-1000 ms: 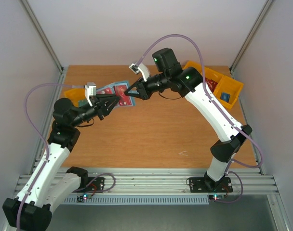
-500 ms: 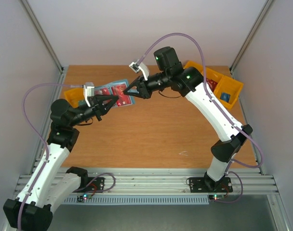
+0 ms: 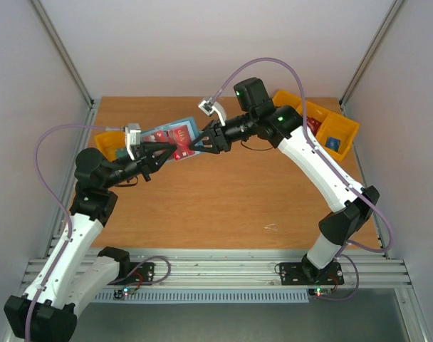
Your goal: Take the credit cards out of the card holder
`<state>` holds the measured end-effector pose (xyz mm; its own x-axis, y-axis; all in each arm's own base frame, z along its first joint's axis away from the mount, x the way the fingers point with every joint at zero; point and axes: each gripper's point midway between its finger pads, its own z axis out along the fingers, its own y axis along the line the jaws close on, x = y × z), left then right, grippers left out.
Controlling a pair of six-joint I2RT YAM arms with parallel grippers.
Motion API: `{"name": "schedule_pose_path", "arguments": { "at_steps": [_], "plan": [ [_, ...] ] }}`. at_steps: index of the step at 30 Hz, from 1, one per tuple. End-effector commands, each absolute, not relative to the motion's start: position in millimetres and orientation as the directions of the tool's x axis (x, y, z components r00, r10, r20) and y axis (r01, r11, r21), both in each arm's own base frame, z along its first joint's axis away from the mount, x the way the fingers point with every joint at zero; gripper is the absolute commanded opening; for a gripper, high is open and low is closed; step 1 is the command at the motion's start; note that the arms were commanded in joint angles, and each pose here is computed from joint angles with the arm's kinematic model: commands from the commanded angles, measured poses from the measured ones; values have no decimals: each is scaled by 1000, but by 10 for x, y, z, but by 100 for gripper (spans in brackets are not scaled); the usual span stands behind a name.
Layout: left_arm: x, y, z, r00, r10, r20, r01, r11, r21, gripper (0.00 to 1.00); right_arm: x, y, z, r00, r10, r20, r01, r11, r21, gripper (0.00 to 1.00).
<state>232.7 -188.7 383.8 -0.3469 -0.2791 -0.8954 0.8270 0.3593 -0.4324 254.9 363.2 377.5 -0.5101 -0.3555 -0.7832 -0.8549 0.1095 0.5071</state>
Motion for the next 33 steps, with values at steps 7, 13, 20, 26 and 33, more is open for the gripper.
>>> {"name": "schedule_pose_path", "arguments": {
  "at_steps": [7,13,20,26,33],
  "plan": [
    [2257,-1872,3922,-301,-288,-909,851,349,-393,0,2361,3500,3978,-482,-339,-808,-865,39,500,12],
    [2256,-1869,3903,-308,-287,-907,847,351,-399,10,2337,3495,4002,-482,-338,-809,-864,27,503,1],
    [2249,-1864,3898,-308,-288,-907,846,353,-400,12,2316,3475,4048,-468,-331,-819,-872,21,490,1],
    [2244,-1854,3890,-307,-292,-906,842,359,-402,11,2319,3461,4052,-469,-329,-819,-871,21,491,1],
    [2255,-1857,3888,-306,-291,-907,843,359,-400,0,2322,3448,4065,-468,-327,-821,-872,21,489,1]
  ]
}}
